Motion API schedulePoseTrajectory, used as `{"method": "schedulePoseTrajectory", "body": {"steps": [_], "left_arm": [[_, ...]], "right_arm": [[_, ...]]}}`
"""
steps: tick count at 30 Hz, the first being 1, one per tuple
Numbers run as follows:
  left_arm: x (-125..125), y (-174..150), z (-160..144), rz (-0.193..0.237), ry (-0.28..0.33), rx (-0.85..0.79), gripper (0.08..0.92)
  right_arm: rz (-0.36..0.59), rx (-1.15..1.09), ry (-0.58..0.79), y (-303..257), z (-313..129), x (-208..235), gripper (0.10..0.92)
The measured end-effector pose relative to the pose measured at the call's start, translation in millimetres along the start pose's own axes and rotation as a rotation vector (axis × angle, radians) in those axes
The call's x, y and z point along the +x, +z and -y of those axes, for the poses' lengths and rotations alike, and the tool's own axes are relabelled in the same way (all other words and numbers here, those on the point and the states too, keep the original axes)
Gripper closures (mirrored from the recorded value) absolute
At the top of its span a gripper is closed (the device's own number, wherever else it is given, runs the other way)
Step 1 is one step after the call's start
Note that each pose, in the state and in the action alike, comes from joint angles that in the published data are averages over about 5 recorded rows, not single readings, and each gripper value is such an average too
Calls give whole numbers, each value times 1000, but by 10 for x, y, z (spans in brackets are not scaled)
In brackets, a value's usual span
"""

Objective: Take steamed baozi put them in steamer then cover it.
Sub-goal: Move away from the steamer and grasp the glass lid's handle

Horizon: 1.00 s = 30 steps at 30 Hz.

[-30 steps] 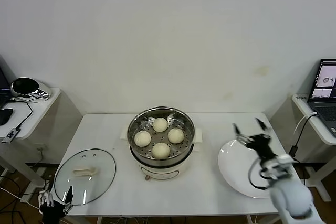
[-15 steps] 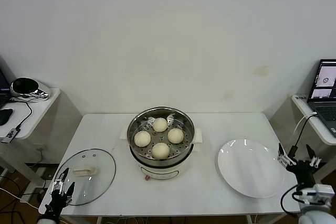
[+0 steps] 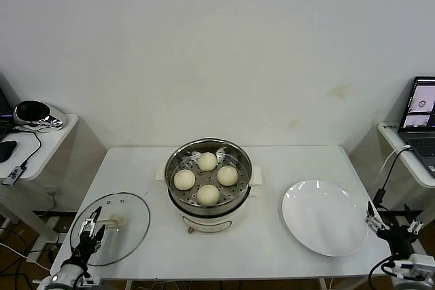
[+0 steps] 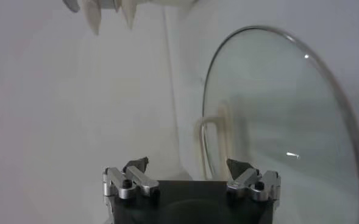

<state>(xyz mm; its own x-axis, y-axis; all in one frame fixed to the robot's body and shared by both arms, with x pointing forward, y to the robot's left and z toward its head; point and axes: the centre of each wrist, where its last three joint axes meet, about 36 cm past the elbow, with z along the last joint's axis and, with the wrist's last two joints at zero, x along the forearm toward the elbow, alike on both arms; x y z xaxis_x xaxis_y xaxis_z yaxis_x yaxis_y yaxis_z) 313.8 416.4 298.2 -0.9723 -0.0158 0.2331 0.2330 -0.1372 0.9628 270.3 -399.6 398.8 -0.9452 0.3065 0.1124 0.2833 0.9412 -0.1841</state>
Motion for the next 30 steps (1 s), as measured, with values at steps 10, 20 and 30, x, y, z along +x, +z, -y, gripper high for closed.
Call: {"method": "schedulePoseTrajectory", "body": {"steps": [10,20,30], "left_arm": [[-319,38,-68,-3,-19,-2,177],[-471,82,20,-18,-3,42,336],[-520,105,164,-28,-5,94,622]], "right_arm": [[-30,13,7,76,11,102,200],[-39,19,5,102,-4,132,200],[-41,21,-4,102,-28,151,200]]}}
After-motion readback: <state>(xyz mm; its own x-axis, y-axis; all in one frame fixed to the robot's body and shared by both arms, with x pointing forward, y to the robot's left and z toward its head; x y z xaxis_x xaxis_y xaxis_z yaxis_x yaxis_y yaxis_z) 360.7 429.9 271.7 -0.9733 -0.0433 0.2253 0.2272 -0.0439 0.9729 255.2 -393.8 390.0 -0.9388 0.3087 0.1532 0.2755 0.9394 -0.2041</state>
